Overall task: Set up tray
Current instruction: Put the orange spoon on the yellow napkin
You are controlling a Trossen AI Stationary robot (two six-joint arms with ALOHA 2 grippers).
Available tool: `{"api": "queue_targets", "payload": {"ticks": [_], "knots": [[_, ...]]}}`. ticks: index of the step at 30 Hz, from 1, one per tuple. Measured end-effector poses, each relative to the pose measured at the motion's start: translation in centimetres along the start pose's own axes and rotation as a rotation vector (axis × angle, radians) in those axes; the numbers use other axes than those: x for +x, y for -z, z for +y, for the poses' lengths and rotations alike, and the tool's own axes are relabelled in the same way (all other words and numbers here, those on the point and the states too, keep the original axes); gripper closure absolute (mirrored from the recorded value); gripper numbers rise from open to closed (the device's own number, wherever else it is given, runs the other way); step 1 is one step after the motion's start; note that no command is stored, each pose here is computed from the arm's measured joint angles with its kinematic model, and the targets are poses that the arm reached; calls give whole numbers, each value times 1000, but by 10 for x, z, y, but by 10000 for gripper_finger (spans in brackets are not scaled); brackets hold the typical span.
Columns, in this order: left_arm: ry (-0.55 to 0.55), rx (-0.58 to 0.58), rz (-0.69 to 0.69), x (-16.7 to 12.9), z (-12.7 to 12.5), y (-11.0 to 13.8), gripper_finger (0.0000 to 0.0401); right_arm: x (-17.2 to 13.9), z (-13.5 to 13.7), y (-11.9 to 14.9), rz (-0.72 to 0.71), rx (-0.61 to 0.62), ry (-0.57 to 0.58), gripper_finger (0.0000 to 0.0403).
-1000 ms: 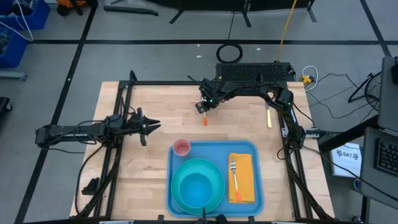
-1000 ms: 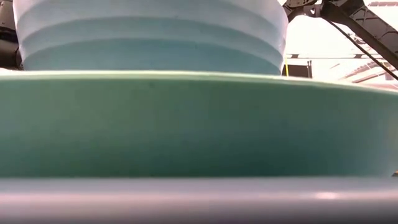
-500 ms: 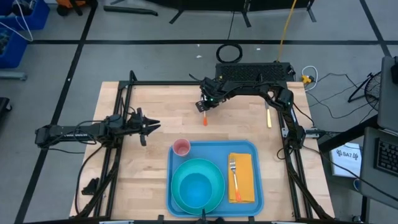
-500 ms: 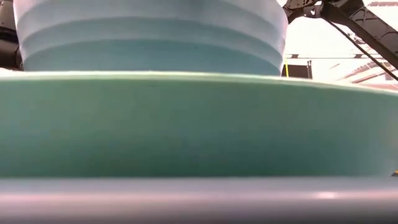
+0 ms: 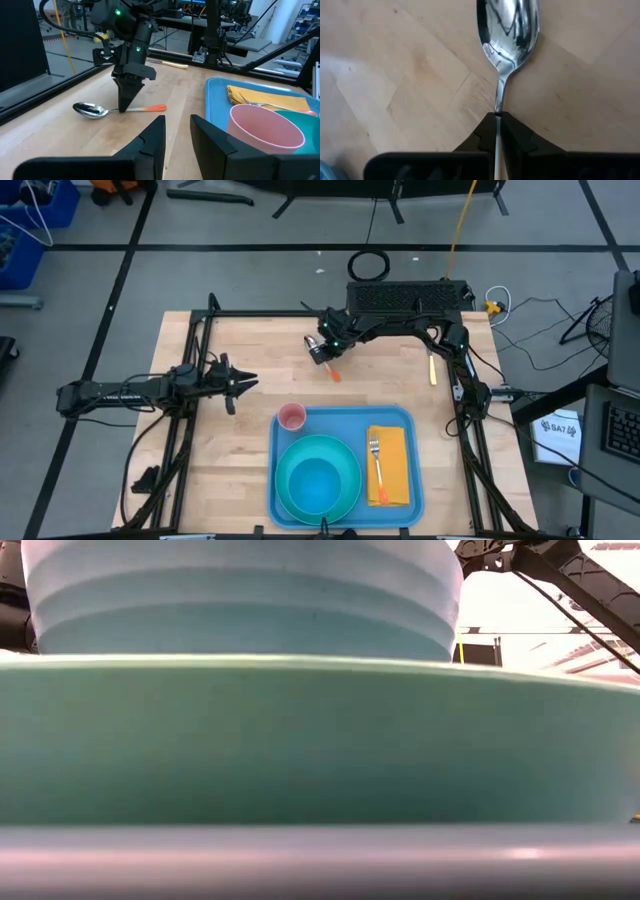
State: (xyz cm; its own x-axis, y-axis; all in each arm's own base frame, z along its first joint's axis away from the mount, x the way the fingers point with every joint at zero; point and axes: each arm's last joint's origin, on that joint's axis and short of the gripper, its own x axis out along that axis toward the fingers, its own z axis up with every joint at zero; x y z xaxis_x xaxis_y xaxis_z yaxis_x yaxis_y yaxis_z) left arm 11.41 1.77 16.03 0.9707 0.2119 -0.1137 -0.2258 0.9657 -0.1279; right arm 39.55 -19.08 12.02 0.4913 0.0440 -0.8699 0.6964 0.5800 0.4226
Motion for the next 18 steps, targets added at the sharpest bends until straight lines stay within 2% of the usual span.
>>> {"api": "queue_targets", "payload": {"ticks": [8, 11, 13, 18], "knots": [[0, 0, 0, 0, 0, 0, 308, 0, 3, 2, -9, -37, 28, 400], [0, 0, -1, 0, 0, 0, 308, -11, 9, 2, -30, -77, 32, 402], [0, 0, 1, 0, 0, 0, 308, -25, 16, 4, -38, -109, 37, 402], [0, 0, -1, 0, 0, 0, 308, -74, 38, 12, -106, -208, 131, 401]]}}
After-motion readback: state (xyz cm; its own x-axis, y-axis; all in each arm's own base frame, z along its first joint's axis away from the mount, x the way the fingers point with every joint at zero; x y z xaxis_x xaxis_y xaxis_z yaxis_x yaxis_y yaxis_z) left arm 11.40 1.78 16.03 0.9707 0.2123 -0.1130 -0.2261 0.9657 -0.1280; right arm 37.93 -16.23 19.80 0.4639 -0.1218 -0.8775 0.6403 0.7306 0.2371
